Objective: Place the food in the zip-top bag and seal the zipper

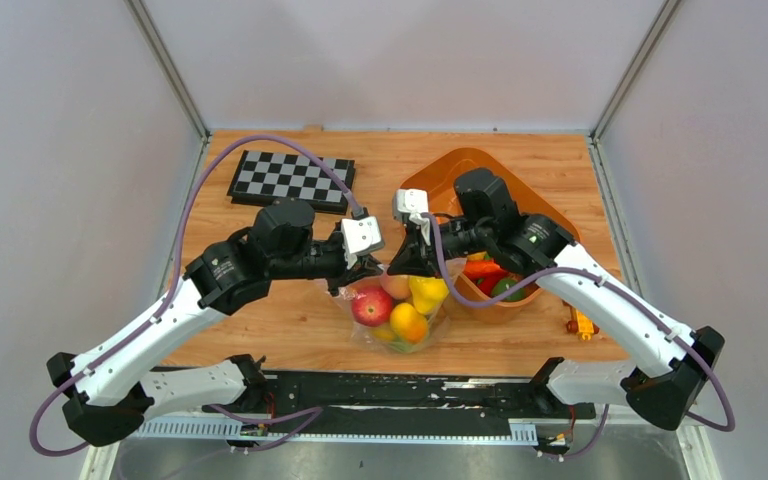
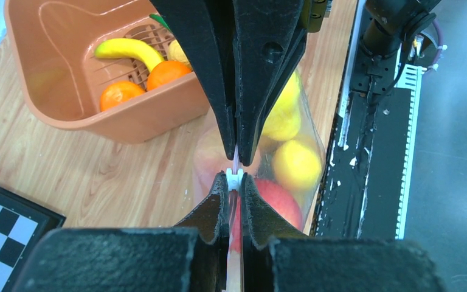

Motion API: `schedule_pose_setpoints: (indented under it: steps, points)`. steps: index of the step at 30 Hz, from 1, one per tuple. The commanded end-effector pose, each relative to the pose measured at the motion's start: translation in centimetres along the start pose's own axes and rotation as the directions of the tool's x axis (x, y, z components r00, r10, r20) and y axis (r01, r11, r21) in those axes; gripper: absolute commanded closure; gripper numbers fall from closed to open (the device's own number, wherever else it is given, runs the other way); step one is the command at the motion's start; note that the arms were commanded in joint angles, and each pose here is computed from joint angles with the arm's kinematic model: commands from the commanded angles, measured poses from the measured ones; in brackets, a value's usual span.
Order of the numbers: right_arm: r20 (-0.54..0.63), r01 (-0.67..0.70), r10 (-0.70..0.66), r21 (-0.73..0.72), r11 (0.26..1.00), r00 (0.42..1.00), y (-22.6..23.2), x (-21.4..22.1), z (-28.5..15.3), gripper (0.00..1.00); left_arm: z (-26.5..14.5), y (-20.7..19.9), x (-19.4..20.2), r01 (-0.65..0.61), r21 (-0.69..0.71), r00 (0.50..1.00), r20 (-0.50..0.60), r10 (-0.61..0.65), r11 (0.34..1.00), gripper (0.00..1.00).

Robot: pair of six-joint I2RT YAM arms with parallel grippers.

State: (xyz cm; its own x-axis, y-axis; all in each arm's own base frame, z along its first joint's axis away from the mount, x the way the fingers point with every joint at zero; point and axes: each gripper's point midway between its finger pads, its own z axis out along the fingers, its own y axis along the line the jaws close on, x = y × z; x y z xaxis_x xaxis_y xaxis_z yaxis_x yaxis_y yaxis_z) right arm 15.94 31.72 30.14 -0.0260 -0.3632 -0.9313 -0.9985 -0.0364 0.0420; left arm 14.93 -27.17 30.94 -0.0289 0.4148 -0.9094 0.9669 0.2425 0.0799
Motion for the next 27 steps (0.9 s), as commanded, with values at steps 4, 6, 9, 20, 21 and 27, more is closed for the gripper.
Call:
schedule_pose_setpoints:
  steps: [4, 6, 9, 20, 21, 27]
  points:
    - [0.068, 0.030, -0.038, 0.122, 0.992, 0.997, -0.4, -0.8, -1.4, 1.00, -1.7, 0.8, -1.0, -0.019, -0.076, 0.999, 0.046, 0.022, 0.997, 0.98]
    - [0.098, 0.027, -0.043, 0.156, 0.987, 0.994, -0.4, -0.9, -1.9, 1.00, -2.3, 0.9, -0.5, -0.017, -0.099, 0.999, 0.046, 0.022, 0.995, 0.98]
    - [0.126, 0.017, -0.040, 0.174, 0.985, 0.991, -0.1, -0.8, -2.2, 1.00, -3.0, 0.9, 0.2, -0.019, -0.122, 0.999, 0.040, 0.024, 0.992, 0.98]
    - [0.116, -0.022, -0.001, 0.198, 0.980, 0.993, -0.4, 0.0, -2.3, 1.00, -4.2, 1.5, 1.7, -0.045, -0.180, 0.999, -0.007, 0.045, 0.983, 0.98]
    - [0.113, -0.026, 0.002, 0.211, 0.977, 0.994, -0.6, 0.0, -2.3, 1.00, -4.3, 1.6, 1.8, -0.048, -0.187, 0.999, -0.013, 0.047, 0.981, 0.97]
    - [0.131, -0.042, 0.005, 0.280, 0.959, 0.991, -1.9, -0.1, -2.5, 1.00, -4.8, 2.1, 2.7, -0.040, -0.227, 0.998, -0.048, 0.030, 0.973, 0.98]
